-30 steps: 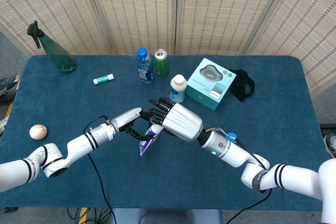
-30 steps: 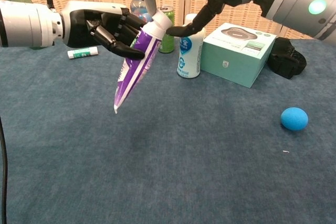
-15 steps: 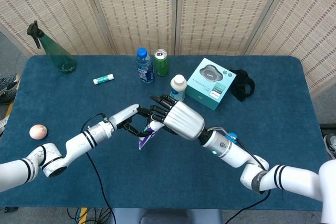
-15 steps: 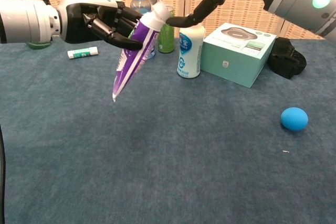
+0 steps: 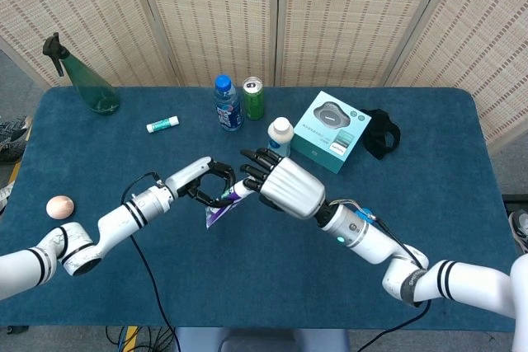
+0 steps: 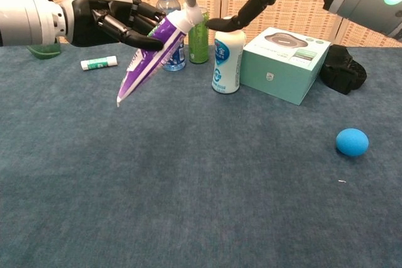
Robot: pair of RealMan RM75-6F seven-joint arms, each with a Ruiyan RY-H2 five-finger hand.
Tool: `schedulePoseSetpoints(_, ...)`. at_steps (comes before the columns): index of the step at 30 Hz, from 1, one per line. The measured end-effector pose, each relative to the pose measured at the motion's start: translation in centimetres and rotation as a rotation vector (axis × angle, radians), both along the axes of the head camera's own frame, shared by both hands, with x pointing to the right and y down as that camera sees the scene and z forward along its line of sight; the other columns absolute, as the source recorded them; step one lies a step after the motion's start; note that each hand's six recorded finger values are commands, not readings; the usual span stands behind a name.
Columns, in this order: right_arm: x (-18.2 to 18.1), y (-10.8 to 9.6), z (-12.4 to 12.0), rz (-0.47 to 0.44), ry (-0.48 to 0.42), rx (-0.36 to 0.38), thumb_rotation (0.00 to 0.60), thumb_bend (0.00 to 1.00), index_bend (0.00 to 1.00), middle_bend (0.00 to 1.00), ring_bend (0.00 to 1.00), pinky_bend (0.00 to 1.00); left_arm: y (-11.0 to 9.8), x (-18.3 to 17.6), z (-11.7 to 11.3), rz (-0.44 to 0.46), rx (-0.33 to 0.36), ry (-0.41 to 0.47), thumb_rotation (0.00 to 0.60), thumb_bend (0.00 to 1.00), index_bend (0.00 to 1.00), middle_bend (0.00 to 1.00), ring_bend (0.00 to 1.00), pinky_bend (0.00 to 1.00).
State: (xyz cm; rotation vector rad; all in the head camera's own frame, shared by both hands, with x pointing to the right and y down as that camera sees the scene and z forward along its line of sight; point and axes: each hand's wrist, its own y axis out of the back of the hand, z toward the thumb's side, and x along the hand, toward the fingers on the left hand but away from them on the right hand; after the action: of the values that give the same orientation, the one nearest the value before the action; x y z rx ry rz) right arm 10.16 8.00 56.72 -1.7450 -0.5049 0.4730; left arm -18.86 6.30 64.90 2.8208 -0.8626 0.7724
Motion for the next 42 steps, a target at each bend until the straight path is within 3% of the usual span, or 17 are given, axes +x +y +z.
schedulePoseSetpoints(33,1.4,0.0,1.8,0.028,0.066,-0.035,0.600,0.20,0.59,0.38,0.15,0.27,-0.5,-0.4,-0.5,-0.018,-0.001,0.024,0.600,0.39,0.56,0.65,0.43,0.23)
schedulePoseSetpoints(42,2.3,0.0,0.4,0.036,0.027,-0.036,0.600,0.20,0.59,0.38,0.15,0.27,-0.1,-0.9,-0.1,0.020,0.033,-0.027,0.600,0.39,0.56,0.65,0.43,0.23)
